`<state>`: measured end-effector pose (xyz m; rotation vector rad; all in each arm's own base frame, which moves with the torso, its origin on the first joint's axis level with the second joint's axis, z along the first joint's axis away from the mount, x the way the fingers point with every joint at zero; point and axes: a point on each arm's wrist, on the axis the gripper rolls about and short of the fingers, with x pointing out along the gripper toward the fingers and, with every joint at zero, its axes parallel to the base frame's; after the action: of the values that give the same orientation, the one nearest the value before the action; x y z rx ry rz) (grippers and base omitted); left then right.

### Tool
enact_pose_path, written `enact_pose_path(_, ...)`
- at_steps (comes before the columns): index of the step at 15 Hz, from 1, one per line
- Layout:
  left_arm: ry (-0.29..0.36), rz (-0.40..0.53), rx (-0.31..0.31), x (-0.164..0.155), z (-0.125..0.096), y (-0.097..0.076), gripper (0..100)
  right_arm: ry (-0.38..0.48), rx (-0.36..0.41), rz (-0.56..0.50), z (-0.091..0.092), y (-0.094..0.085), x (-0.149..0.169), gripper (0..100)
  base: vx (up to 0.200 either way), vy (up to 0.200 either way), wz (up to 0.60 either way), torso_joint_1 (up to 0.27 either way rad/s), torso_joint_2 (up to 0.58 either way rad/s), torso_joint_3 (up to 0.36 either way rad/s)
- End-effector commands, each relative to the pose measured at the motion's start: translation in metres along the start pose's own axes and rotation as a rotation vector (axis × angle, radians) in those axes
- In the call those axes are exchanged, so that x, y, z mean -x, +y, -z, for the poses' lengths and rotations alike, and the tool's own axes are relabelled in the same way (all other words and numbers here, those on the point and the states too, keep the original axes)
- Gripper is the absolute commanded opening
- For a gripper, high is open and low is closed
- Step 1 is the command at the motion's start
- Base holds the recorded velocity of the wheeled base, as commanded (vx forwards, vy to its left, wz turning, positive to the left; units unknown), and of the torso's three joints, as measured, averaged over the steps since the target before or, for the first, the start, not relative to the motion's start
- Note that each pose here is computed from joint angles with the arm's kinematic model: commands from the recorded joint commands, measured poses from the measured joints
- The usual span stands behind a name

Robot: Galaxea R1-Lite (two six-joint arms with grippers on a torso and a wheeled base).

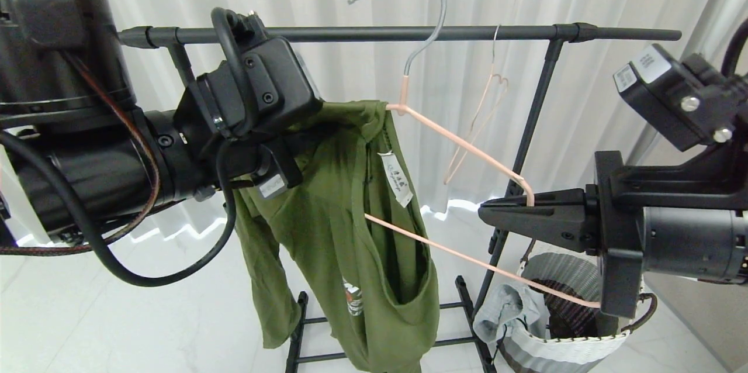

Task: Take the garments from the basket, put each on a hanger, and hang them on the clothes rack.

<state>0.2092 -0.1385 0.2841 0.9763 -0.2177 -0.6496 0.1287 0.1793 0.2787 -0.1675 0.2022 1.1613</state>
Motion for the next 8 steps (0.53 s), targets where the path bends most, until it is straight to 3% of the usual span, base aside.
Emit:
enact_pose_path(1, 0.001, 0.005, 0.001, -0.0005, 0.0004, -0.0011, 0, -0.003, 0.002, -0.003, -0.0005, 0.0004, 0.0000, 0, 0.000, 0.000, 0.00, 0.000, 0.00, 0.000)
enact_pose_path(8, 0.009, 0.023, 0.001, 0.0018, 0.0034, -0.0073, 0, -0.012, 0.009, 0.000, -0.0015, 0.0008, 0.0024, 0, 0.000, 0.000, 0.00, 0.000, 0.00, 0.000)
